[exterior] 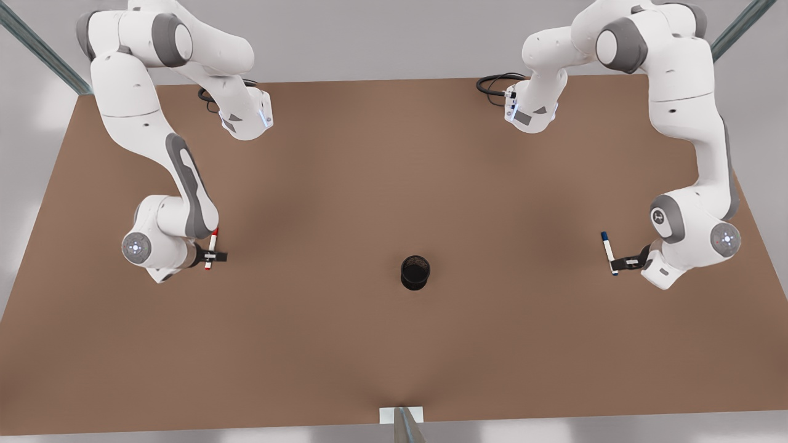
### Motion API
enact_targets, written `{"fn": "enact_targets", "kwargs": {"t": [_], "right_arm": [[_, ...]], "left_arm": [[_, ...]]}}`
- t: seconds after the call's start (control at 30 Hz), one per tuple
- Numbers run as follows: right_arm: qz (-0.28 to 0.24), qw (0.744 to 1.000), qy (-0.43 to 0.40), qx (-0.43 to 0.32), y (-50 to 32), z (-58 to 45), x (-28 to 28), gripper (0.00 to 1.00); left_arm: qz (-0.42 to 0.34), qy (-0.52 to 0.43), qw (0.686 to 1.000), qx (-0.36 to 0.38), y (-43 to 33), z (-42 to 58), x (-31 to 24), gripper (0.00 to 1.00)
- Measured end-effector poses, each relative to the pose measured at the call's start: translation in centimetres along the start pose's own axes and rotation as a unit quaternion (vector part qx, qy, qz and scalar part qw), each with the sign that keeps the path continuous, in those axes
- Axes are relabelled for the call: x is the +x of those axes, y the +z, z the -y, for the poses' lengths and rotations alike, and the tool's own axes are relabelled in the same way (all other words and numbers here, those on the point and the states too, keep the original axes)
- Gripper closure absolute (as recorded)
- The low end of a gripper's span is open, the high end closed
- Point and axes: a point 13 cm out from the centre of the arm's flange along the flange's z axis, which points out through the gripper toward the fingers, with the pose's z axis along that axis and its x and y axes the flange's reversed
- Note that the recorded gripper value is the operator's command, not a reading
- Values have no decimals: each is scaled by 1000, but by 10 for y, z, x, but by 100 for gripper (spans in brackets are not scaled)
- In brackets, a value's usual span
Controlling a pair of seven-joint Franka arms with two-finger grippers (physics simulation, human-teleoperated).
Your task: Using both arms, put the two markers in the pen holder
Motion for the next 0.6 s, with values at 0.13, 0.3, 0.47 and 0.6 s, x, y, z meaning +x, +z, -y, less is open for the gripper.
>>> {"fn": "enact_targets", "kwargs": {"t": [0.13, 0.3, 0.47, 0.6], "right_arm": [[24, 1000, 12, 0, 17, 10, -12, 19], [41, 999, 17, 0, 22, 14, -15, 32], [51, 999, 15, 1, 21, 15, -18, 56], [54, 998, 13, 1, 21, 15, -18, 61]], "left_arm": [[19, 19, 1000, -12, 24, -12, -7, 0], [29, 31, 999, -19, 54, -30, 1, 0], [39, 47, 998, -23, 74, -33, 0, 4], [43, 54, 997, -23, 85, -32, -3, 42]]}}
